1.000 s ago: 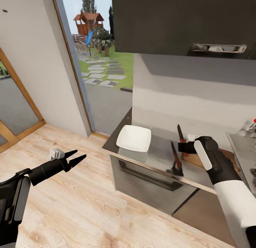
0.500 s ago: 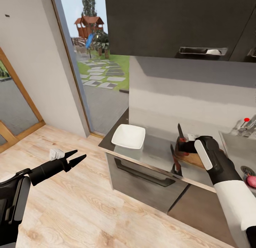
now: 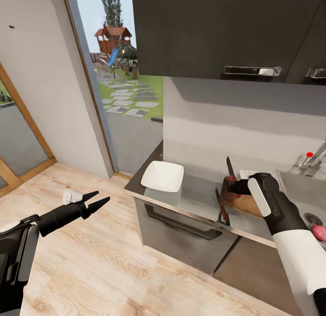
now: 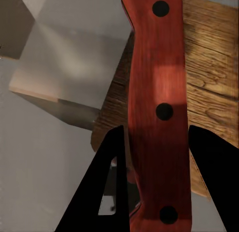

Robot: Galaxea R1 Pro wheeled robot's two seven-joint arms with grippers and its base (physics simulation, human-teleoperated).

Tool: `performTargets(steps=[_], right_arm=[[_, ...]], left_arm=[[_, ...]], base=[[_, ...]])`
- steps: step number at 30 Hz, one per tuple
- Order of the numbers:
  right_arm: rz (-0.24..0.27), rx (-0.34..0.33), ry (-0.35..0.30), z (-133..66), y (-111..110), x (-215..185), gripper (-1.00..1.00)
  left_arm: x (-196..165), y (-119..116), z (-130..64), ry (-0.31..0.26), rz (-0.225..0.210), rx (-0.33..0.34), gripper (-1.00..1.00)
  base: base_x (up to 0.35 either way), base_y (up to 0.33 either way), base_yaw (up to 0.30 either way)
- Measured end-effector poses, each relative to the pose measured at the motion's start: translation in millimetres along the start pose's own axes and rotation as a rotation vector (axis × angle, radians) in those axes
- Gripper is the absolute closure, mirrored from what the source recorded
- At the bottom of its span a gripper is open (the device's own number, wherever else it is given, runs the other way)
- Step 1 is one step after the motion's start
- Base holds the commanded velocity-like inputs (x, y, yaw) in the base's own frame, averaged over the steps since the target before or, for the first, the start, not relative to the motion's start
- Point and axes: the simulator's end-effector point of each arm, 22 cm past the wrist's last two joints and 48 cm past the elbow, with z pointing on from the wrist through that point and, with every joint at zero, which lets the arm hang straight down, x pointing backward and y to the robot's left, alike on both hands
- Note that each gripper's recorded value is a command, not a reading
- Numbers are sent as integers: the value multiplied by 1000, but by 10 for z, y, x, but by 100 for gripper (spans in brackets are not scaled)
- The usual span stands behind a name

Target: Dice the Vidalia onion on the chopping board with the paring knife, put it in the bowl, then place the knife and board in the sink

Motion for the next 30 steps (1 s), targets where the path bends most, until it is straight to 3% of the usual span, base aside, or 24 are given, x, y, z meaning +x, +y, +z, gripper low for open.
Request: performTargets(steps=[7,11,20,30], right_arm=[[-1,-5,-38,-122,20,-136,100],[42,-2,-54,-180,-93,-204,100],[85,-1,-77,-281,-201,-292,100],[99,-6,-93,-364,-225,-352,100]], left_arm=[[-52,-32,-19,-8,8,2,-100],[-80,-50,-30,-13,12,3,-100],[-148,-91,-55,-23,22,6,-100],[-208,-133,-78,-33,31,10,-100]], base=[[0,0,-5],[0,0,0],[0,0,0],[0,-19,-78]])
